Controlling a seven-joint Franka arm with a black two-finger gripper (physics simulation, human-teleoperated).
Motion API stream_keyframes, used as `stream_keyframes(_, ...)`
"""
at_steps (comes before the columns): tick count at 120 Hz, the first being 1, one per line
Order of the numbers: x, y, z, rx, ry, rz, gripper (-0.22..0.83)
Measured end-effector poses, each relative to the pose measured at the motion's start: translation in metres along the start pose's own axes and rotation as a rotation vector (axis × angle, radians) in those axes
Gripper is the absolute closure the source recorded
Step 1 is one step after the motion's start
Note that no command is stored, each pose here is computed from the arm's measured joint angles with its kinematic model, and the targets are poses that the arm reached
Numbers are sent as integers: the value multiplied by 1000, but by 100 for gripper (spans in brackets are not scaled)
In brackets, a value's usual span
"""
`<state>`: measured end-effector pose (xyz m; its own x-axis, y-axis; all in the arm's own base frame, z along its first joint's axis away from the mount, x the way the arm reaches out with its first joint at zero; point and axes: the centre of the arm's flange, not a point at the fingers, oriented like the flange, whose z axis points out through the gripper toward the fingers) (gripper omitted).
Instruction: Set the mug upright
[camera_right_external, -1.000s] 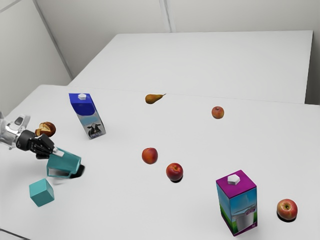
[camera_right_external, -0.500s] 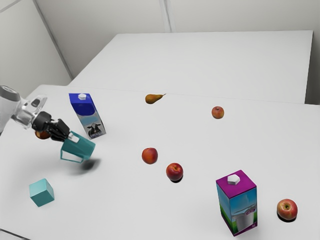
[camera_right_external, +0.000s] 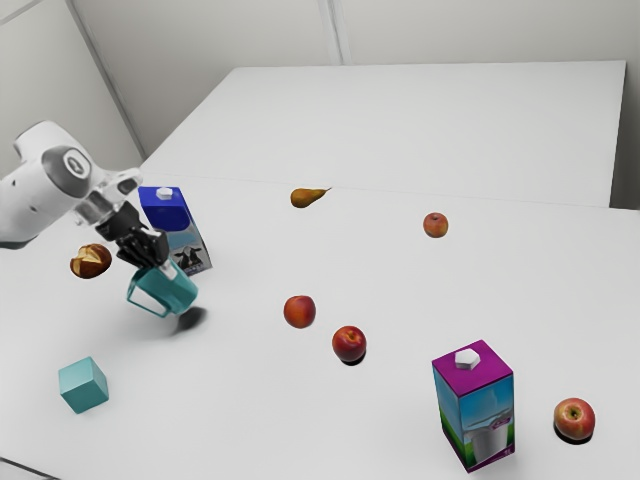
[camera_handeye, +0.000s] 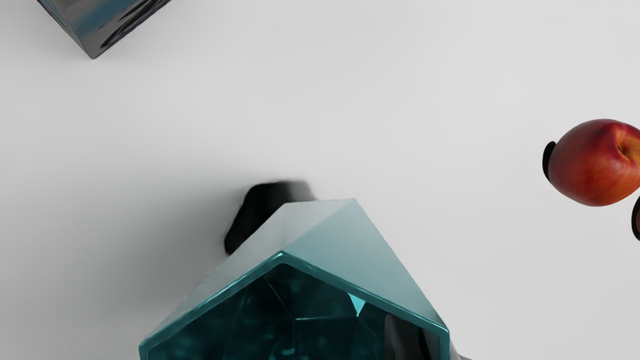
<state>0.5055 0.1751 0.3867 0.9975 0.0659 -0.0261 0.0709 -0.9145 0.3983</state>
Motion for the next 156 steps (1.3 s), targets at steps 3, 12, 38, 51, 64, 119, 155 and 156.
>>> stream_keyframes(3, -1, 3, 2, 6, 0, -16, 79)
stream_keyframes(12, -3, 10, 6, 19, 8, -61, 79)
stream_keyframes(38, -1, 25, 4, 158, -7, -137, 78)
stream_keyframes(51, 1, 33, 6, 219, -15, -173, 78)
stream_keyframes(64, 3, 40, 11, 264, -21, -214, 78)
stream_keyframes(119, 29, 52, 52, 369, -18, -378, 78)
stream_keyframes(155, 44, 59, 69, 410, -13, -435, 78)
stream_keyframes(156, 45, 60, 70, 411, -13, -436, 78)
